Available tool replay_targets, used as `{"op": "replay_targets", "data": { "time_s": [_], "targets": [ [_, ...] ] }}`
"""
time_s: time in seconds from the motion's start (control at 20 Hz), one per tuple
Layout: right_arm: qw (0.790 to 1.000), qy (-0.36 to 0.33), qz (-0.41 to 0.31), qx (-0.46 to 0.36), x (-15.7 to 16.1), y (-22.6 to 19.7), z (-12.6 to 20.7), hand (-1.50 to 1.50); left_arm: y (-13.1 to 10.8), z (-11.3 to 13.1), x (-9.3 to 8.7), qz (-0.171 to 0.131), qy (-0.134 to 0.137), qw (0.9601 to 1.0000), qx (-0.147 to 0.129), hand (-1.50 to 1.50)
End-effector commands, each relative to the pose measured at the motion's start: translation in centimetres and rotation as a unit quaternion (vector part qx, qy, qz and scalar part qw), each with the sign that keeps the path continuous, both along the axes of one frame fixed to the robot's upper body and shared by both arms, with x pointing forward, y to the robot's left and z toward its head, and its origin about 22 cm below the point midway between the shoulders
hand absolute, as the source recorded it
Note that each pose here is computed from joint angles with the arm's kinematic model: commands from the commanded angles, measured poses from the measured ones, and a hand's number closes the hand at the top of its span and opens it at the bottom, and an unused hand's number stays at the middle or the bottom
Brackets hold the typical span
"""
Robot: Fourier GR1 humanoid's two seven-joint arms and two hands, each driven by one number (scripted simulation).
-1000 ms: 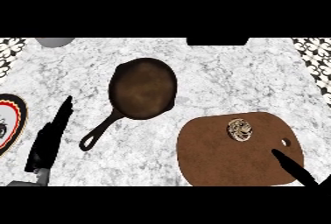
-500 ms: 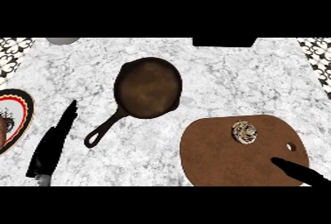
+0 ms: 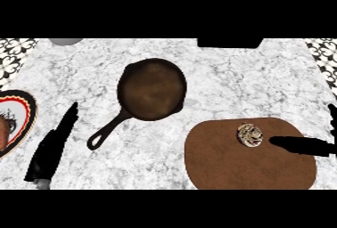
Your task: Pick the cupcake from the cutting board and place it in the pan
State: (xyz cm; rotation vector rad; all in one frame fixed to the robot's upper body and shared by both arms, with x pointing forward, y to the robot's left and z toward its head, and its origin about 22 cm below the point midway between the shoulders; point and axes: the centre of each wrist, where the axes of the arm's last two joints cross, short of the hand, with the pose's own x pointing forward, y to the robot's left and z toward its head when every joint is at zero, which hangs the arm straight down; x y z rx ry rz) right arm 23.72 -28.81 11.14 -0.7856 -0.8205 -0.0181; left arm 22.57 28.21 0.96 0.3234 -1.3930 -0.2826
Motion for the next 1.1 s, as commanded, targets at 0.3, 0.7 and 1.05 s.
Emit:
{"op": "replay_targets", "data": {
  "time_s": [0.3,0.7,1.05],
  "targets": [
    [0.983,0.183,0.019,0.027,5.0,2.1,0.8,-1.5,0.0,0.1,0.4,-0.002,-0.001,1.0,0.003,0.0],
    [0.966,0.248,0.044,0.055,8.3,3.3,-0.5,-1.5,-0.7,-0.1,0.4,0.007,-0.001,0.9999,-0.007,0.0],
    [0.957,0.28,0.047,0.057,10.1,3.9,-1.3,-1.5,-1.4,0.0,-0.8,-0.004,0.013,0.9999,-0.008,0.0]
  ]
}}
